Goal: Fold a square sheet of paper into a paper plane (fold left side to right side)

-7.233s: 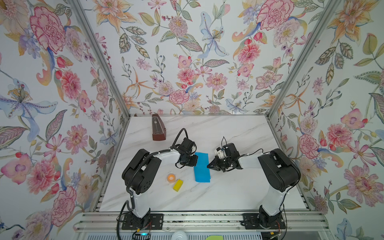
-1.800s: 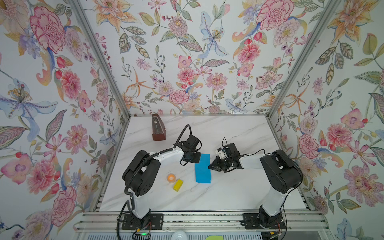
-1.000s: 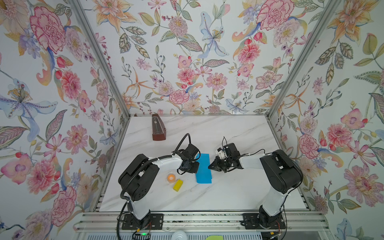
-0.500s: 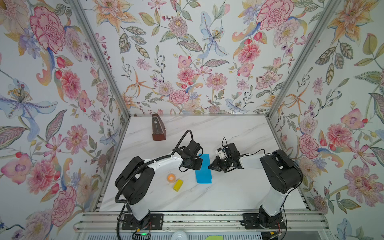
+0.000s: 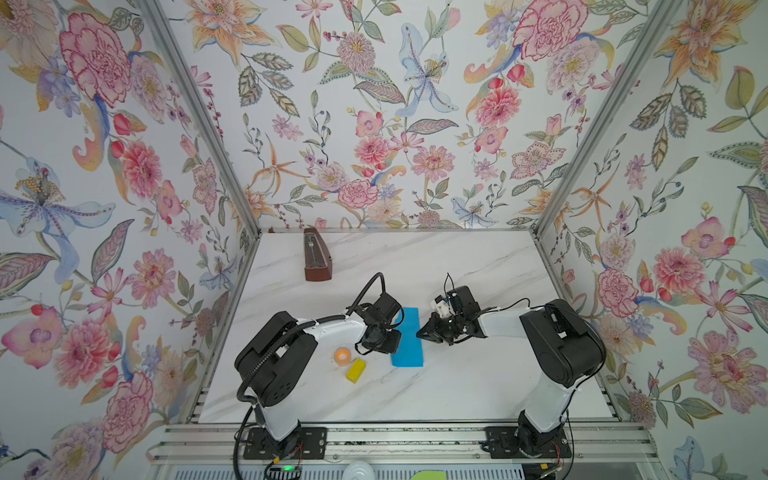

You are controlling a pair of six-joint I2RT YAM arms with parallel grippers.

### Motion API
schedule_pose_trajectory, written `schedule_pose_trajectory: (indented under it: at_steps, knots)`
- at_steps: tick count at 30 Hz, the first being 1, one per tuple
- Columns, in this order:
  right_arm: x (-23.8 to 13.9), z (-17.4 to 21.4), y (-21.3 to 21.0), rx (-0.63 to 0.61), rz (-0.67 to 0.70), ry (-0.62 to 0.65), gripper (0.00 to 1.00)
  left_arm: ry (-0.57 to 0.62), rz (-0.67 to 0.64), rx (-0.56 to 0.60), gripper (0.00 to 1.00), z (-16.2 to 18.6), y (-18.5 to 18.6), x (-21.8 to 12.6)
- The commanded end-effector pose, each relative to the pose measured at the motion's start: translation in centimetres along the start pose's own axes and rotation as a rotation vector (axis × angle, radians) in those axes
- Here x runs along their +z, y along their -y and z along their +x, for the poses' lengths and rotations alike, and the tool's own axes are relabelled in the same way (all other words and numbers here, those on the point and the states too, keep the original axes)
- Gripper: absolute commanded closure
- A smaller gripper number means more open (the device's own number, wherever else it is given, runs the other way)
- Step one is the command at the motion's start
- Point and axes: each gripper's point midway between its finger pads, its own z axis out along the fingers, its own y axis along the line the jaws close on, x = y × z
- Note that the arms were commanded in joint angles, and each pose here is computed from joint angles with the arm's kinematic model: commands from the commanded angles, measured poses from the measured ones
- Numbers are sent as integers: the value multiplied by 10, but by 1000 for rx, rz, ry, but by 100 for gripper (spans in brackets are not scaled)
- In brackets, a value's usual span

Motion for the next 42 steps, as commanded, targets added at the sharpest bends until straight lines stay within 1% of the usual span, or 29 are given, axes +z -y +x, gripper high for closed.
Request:
schedule_pose_trajectory:
  at_steps: [1, 4, 7, 10, 14, 16, 18, 22, 29, 32, 35, 39, 42]
  knots:
    - [2, 15, 42, 80, 149, -28, 100, -95, -97, 7, 100, 33, -30, 4]
    - [3, 15, 44, 87, 154, -27, 100, -105, -124, -3, 100, 39, -43, 1]
    - [3, 15, 43, 90, 148, -20, 100, -70, -132, -5, 100, 30, -45, -10]
    - [3, 15, 40, 93, 145, -14, 100, -5, -91, -8, 100, 8, -31, -23]
    - [2, 13, 39, 98, 140, -2, 100, 71, 31, -24, 100, -18, 0, -34]
    - [3, 14, 39, 98, 140, -4, 100, 81, 73, -16, 100, -24, 15, -34]
    - [3, 14, 39, 98, 139, -5, 100, 72, 85, -4, 100, -26, 24, -30]
    - [3, 14, 39, 97, 141, -8, 100, 27, 83, 13, 100, -14, 27, -18]
    - [3, 15, 43, 100, 148, -12, 100, -63, 58, 18, 100, 24, 11, -5]
    - [3, 14, 44, 100, 149, -11, 100, -108, 32, 20, 100, 42, 0, 0]
    - [4, 13, 43, 102, 147, -12, 100, -138, -31, 29, 100, 55, -15, 0]
    - [4, 13, 44, 102, 148, -12, 100, -151, -119, 44, 100, 60, -31, -7]
    - [4, 13, 43, 101, 145, -12, 100, -118, -126, 48, 100, 50, -29, -15]
